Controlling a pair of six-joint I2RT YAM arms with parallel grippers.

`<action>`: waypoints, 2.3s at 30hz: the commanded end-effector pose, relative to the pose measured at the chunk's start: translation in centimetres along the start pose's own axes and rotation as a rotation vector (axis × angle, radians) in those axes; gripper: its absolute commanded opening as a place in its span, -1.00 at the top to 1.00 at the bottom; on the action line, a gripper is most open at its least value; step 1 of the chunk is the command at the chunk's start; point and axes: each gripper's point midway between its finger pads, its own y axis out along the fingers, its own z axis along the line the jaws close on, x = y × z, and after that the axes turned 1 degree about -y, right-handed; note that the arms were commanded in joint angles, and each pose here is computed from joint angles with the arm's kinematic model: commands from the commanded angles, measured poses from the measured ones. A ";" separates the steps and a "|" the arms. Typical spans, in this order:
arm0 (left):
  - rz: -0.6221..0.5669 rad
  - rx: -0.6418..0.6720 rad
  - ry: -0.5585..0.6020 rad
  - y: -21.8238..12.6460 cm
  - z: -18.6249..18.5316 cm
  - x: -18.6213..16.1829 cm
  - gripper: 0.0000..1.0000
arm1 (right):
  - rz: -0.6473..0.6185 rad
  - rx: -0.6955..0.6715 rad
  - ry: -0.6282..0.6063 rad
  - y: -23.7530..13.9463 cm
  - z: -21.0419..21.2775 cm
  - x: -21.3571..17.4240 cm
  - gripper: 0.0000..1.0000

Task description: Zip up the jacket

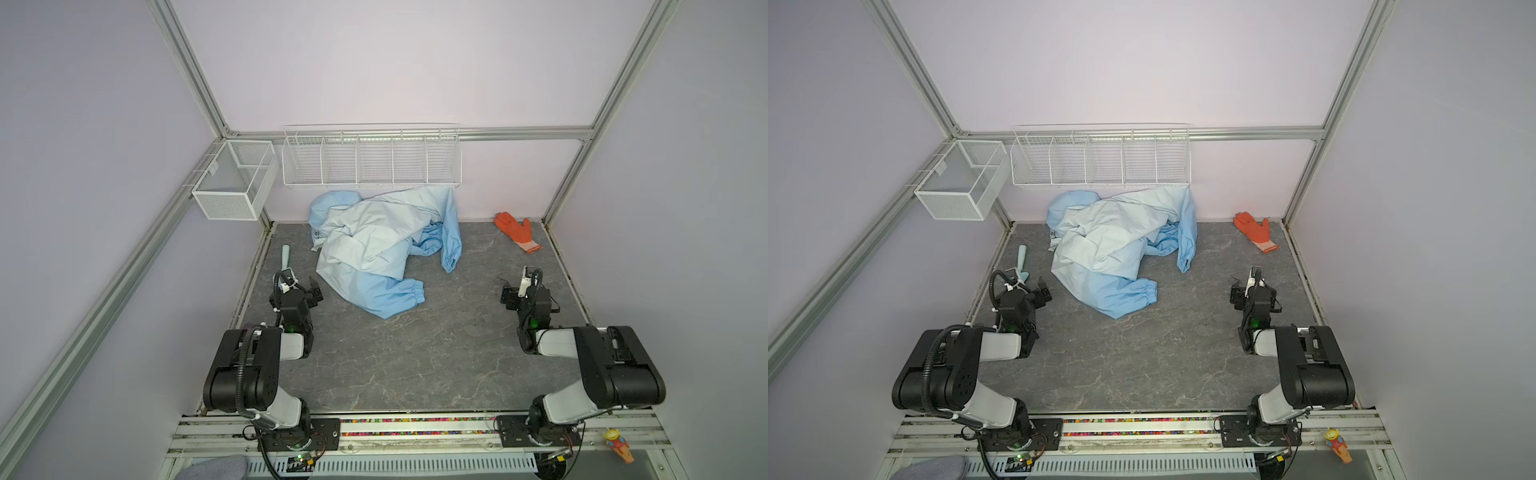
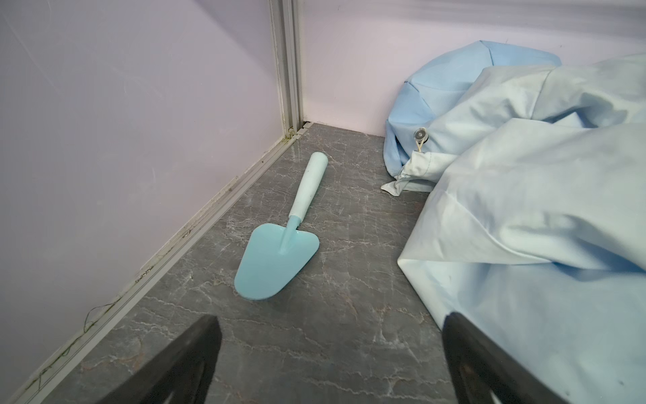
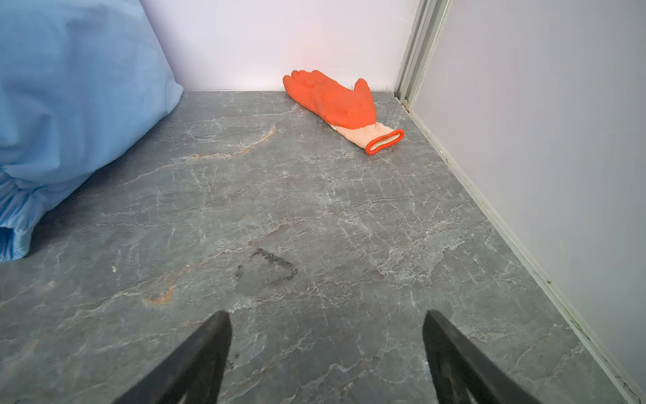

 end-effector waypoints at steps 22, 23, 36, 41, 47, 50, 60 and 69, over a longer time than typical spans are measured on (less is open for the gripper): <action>-0.016 -0.010 0.001 0.0 -0.1 0.3 -0.98 | -0.018 -0.007 -0.006 -0.2 0.0 0.2 -0.77; -0.016 -0.010 0.001 0.0 -0.1 0.3 -0.98 | -0.018 -0.006 -0.007 -0.2 0.0 0.2 -0.76; -0.015 -0.012 0.001 0.0 -0.2 0.3 -0.98 | -0.019 -0.006 -0.006 -0.2 0.0 0.2 -0.76; -0.015 -0.011 0.000 0.0 -0.2 0.3 -0.98 | -0.020 -0.005 -0.007 -0.2 0.0 0.3 -0.76; 0.010 0.010 0.002 -0.6 0.0 2.4 -0.98 | -0.050 0.003 -0.020 -0.9 0.2 1.8 -0.76; 0.002 0.033 -0.026 -1.8 0.5 5.0 -0.98 | 0.014 -0.067 -0.003 -1.6 -1.2 4.0 -0.77; 0.041 -0.141 -0.288 -7.6 -2.2 16.6 -0.98 | 0.007 0.085 0.237 -11.0 -0.8 16.6 -0.76; 0.269 -0.262 -0.436 -11.7 -4.2 15.8 -0.99 | 0.281 0.235 0.398 -12.5 1.8 13.4 -0.78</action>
